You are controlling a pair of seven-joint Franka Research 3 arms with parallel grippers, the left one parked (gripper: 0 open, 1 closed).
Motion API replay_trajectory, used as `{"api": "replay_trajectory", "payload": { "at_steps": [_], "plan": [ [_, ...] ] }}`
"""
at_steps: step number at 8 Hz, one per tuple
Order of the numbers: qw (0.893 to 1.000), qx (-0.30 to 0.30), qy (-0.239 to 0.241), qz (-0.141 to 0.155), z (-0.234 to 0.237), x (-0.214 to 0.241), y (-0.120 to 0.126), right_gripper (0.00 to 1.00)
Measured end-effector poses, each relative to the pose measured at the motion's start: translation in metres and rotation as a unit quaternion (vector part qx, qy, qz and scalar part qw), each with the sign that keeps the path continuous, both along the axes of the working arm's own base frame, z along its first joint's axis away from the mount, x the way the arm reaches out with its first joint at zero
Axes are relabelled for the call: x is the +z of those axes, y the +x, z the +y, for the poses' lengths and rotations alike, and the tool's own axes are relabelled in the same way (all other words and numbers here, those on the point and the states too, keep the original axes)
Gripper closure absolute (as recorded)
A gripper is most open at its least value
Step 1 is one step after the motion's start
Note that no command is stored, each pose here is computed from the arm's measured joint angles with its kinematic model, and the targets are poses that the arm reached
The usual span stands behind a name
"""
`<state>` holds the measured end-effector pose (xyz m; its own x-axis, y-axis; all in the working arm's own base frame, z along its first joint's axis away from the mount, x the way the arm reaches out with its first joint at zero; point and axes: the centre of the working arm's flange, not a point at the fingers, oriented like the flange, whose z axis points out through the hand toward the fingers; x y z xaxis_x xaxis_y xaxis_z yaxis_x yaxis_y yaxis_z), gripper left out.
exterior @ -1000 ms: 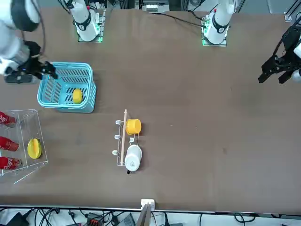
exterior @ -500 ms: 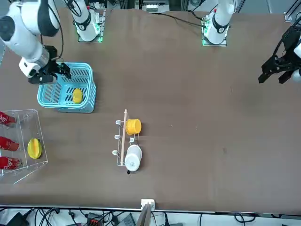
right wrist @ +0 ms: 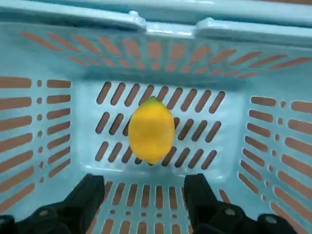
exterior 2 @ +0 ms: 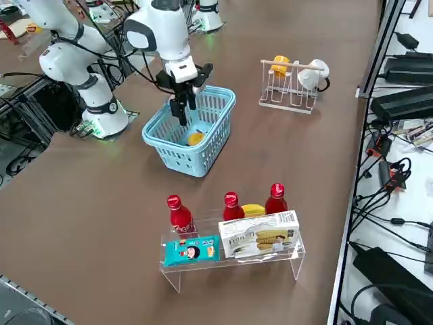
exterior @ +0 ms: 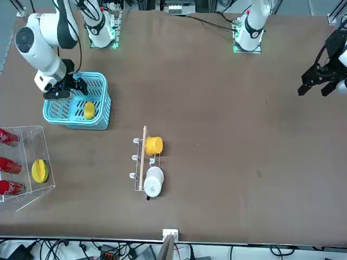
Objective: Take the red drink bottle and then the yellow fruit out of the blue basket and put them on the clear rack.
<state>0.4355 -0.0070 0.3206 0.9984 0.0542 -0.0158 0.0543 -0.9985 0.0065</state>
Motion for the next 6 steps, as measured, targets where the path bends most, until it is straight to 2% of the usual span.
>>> {"api": "replay_trajectory", "payload": {
  "at_steps": [6],
  "plan": [
    [1.000, -0.007, 0.002, -0.021, 0.000, -0.055, 0.002, 0.00]
  ]
}}
